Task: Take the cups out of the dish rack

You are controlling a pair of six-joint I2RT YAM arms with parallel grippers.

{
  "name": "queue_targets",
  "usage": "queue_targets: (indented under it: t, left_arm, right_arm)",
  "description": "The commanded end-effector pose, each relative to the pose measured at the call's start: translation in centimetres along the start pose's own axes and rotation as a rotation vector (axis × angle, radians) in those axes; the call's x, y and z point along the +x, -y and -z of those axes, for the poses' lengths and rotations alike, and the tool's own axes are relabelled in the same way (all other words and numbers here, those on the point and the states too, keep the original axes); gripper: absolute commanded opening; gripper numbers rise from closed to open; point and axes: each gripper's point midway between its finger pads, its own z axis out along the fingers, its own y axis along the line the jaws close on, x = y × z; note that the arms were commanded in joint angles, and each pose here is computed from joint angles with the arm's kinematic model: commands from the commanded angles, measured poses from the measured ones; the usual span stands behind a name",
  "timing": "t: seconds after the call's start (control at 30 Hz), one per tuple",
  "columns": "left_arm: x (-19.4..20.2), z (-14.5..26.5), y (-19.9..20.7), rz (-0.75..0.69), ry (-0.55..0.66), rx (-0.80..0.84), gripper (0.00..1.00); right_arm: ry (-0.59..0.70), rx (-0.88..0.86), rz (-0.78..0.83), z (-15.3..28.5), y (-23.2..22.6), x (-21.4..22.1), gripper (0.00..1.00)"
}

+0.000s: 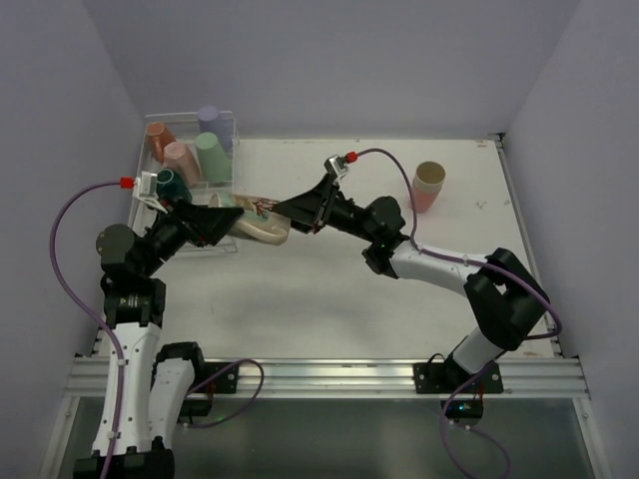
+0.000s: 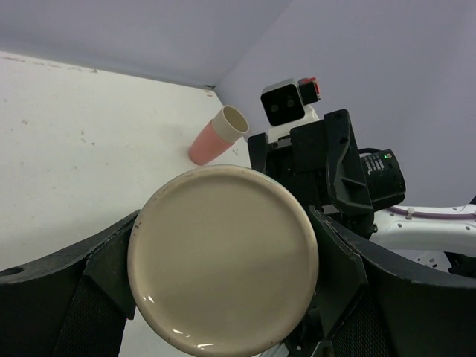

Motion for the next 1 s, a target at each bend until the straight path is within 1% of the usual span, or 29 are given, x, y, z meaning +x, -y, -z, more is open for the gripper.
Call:
queue_targets:
  t: [0.0,0.07,0.1,0.17,0.2,0.27,0.3,0.37,0.4,0.47,0.5,0.57,0.6,0.63,0.7,0.73,0.8,0.87,0.9,0.93,0.97]
  left_arm:
    - [-1.9,0.3,3.3,-0.075,0.071,0.116,0.03]
    - [-2.0,0.2,3.5,-0.074,0.077,0.126,0.03]
    - [-2.0,0.2,3.6,-0.074,0.08,0.133,0.04]
    - [-2.0,0.2,3.8,-0.073,0.08,0.138,0.06]
    - [-1.9,0.2,3.9,-0.072,0.078,0.143,0.13]
    - [-1.7,0.1,3.8,-0.07,0.073,0.144,0.25]
    - [-1.6,0.1,3.8,-0.067,0.07,0.145,0.4]
    - [-1.5,0.2,3.7,-0.073,0.072,0.145,0.55]
    - [-1.5,0.2,3.7,-0.077,0.07,0.144,0.68]
    - [-1.5,0.2,3.7,-0.084,0.068,0.14,0.79]
    - [-1.7,0.2,3.8,-0.113,0.071,0.137,0.88]
    - [-1.7,0.0,3.0,-0.115,0.054,0.1,0.94]
    - [-1.8,0.0,2.9,-0.141,0.045,0.082,0.98]
    - [-1.8,0.0,2.6,-0.15,0.043,0.064,1.0]
    - [-1.8,0.0,1.6,-0.187,0.021,0.003,1.0]
    - [-1.9,0.0,0.8,-0.192,0.025,-0.037,1.0]
    - [-1.8,0.1,0.0,-0.217,0.013,-0.073,1.0]
    - [-1.8,0.0,-0.6,-0.224,0.009,-0.095,1.0]
    - [-1.6,0.0,-0.9,-0.235,-0.002,-0.105,1.0]
    - [-1.6,0.0,-1.3,-0.236,-0.006,-0.12,1.0]
    - [-1.6,0.0,-1.5,-0.244,-0.009,-0.128,1.0]
  right_arm:
    - [-0.057,-0.133,0.023,-0.3,-4.1,1.1,0.57]
    - [-0.059,-0.139,0.02,-0.1,-4.2,1.4,0.51]
    - [-0.056,-0.142,0.019,0.1,-4.3,1.4,0.38]
    - [-0.045,-0.142,0.017,0.3,-4.3,1.4,0.28]
    - [-0.029,-0.132,0.015,0.4,-4.0,1.3,0.12]
    - [-0.009,-0.135,0.031,0.6,-4.3,1.1,0.0]
    - [0.003,-0.127,0.035,0.7,-4.2,0.9,0.0]
    - [0.022,-0.122,0.05,1.0,-4.2,0.7,0.0]
    - [0.038,-0.108,0.052,1.2,-3.9,0.6,0.0]
    - [0.056,-0.102,0.086,1.5,-4.2,0.4,0.0]
    - [0.066,-0.073,0.087,1.8,-3.5,0.4,0.0]
    - [0.095,-0.058,0.143,2.3,-3.9,-0.1,0.0]
    - [0.098,-0.015,0.145,2.6,-3.0,-0.1,0.0]
    - [0.111,0.005,0.187,2.8,-2.8,-0.5,0.0]
    - [0.105,0.075,0.215,3.4,-2.2,-0.5,0.0]
    - [0.105,0.105,0.273,3.7,-1.8,-0.7,0.0]
    - [0.119,0.197,0.304,4.6,-1.0,-1.0,0.0]
    - [0.126,0.267,0.38,5.4,-0.2,-1.5,0.0]
    - [0.112,0.342,0.382,6.1,1.2,-1.4,0.0]
    - [0.113,0.367,0.446,6.8,0.8,-1.8,0.0]
    - [0.124,0.419,0.474,7.5,1.3,-2.3,0.0]
